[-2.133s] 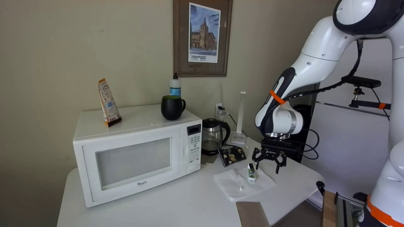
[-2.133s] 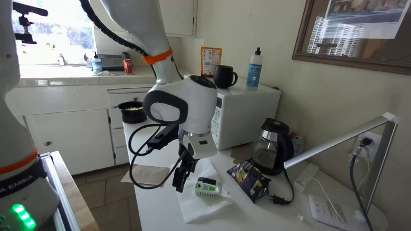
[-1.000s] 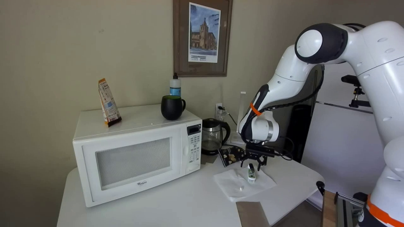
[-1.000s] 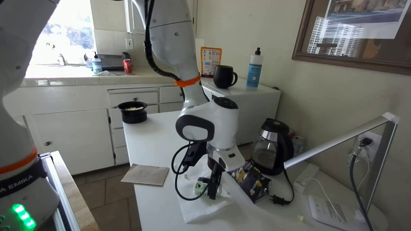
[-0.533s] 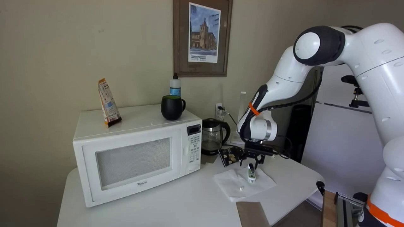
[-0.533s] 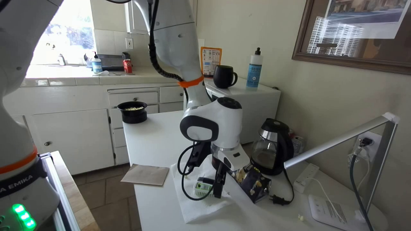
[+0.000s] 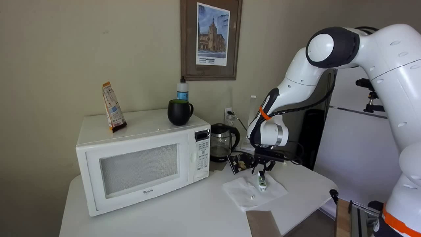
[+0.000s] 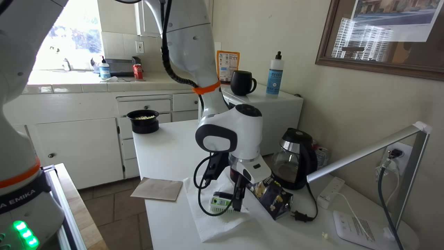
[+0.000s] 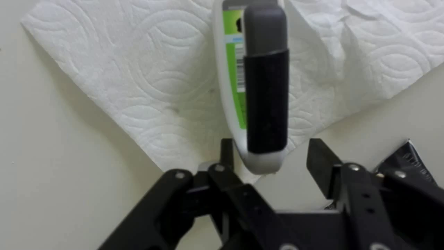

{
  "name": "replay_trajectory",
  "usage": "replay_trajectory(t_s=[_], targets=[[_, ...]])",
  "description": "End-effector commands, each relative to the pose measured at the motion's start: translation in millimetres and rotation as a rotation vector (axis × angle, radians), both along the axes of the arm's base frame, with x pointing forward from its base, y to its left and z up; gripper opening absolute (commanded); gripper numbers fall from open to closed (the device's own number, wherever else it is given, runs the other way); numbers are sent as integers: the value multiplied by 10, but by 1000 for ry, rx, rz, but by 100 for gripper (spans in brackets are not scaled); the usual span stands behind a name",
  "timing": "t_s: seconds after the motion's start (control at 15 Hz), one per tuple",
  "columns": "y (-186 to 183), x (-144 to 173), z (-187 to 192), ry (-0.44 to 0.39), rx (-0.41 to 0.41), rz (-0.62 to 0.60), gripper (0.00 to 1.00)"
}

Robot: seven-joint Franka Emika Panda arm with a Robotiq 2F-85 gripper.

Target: Use the brush to scrub the right side of the counter.

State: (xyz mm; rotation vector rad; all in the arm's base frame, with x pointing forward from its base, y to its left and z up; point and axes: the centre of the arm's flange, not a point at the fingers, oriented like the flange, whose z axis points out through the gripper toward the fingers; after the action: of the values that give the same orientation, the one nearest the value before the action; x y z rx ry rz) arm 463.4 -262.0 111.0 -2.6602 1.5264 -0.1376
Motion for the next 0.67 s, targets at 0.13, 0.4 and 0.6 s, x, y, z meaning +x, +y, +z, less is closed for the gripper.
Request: replay_trajectory(t_s=[0.13,0.4,0.6], targets=[[28,-13,92,17,-6,26,51],[33,-32,195,19,-10,49,57],[50,-51,263,26,7,69,59]])
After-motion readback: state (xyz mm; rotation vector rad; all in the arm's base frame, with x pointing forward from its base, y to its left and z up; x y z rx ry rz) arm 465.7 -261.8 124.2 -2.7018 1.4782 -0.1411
